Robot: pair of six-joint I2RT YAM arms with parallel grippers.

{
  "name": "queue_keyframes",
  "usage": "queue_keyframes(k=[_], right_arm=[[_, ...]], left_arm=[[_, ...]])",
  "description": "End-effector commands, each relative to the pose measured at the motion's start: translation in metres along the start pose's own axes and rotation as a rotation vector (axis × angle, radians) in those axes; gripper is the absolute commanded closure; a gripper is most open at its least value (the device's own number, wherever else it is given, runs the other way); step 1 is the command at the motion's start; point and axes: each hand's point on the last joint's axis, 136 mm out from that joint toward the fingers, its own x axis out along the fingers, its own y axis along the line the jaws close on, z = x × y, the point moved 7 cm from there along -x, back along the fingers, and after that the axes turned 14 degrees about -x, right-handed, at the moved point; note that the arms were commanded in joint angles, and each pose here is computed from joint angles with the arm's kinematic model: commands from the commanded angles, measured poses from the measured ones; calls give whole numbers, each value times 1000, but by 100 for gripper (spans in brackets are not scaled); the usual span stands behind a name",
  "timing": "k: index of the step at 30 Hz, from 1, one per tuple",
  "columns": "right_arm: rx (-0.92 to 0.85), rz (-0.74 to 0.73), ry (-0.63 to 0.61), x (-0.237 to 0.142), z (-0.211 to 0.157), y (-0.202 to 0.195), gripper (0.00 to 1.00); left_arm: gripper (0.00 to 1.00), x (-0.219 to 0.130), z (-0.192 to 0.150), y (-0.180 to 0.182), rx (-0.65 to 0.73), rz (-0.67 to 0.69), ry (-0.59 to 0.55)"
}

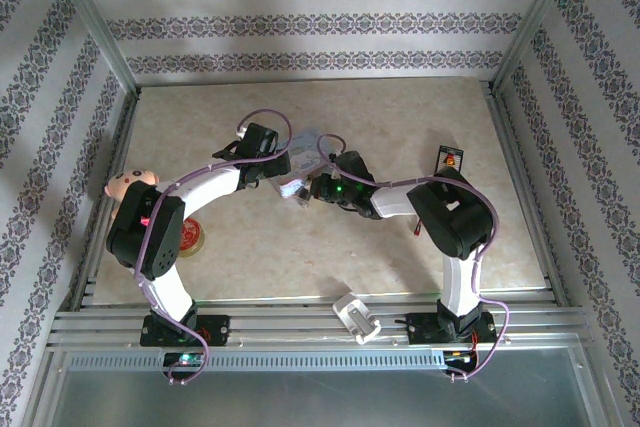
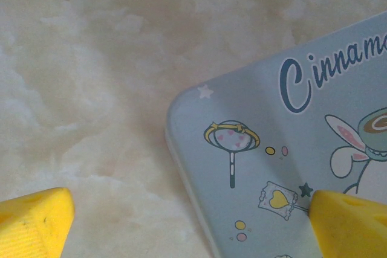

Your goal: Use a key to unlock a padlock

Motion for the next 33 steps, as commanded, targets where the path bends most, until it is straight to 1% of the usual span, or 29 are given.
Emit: queue_keyframes(k=[1, 14, 19, 33], right_arm=[[57, -26, -42, -10, 6, -3, 100], [67, -22, -71, -20, 12, 0, 100], [72, -21, -75, -20, 13, 1, 100], [132, -13, -107, -21, 20, 2, 100]], left_arm=[[1, 2, -4, 10, -4, 32, 24], [1, -5, -7, 15, -2, 31, 23], [1, -2, -9, 15, -5, 32, 31], [1, -3, -9, 17, -13, 38, 23]])
